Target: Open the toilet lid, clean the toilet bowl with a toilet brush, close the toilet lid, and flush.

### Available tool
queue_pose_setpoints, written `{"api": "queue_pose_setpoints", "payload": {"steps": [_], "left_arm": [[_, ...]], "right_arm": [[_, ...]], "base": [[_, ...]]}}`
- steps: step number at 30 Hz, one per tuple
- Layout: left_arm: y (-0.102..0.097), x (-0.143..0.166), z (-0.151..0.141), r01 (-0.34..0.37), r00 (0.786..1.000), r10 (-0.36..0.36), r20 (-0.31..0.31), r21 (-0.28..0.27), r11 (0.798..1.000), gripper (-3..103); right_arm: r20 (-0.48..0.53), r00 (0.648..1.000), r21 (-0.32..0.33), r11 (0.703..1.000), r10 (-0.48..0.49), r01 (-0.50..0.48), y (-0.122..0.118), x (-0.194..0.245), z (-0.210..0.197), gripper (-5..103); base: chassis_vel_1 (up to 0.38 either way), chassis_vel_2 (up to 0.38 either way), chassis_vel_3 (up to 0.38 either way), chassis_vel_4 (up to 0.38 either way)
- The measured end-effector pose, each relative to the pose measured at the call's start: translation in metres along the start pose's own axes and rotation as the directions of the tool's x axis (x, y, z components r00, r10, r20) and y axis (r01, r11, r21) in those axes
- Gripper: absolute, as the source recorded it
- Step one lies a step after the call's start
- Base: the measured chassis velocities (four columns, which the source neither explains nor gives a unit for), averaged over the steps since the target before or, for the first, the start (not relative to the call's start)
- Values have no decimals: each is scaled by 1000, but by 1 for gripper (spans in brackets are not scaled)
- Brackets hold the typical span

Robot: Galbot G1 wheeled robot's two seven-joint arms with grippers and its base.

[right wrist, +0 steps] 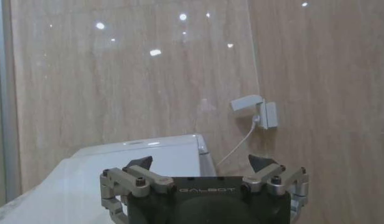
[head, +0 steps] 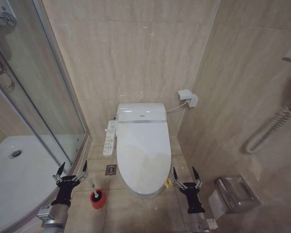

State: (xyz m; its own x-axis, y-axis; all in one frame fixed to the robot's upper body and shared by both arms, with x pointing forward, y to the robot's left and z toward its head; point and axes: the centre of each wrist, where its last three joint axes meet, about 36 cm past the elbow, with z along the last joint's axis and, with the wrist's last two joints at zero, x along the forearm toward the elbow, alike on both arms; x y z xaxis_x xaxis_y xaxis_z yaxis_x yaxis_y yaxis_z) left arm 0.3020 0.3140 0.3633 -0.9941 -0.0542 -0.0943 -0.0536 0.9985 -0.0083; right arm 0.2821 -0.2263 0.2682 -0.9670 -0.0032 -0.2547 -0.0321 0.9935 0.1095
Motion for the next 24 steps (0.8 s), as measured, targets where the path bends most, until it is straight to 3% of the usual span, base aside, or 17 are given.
{"api": "queue_pose_setpoints", "payload": {"steps": [17, 24], "left_arm": [[-1, -2, 5, -2, 1000, 2, -8, 2, 1000, 100], [-1, -6, 4, -4, 1000, 4, 3, 3, 1000, 100]], "right_arm": [[-22, 1000, 51, 999, -7, 8, 0, 18, 10, 100], [-124, 992, 170, 985, 14, 8, -15, 49, 42, 100]], "base": [[-24, 28, 20, -16], [0, 0, 0, 0]]}}
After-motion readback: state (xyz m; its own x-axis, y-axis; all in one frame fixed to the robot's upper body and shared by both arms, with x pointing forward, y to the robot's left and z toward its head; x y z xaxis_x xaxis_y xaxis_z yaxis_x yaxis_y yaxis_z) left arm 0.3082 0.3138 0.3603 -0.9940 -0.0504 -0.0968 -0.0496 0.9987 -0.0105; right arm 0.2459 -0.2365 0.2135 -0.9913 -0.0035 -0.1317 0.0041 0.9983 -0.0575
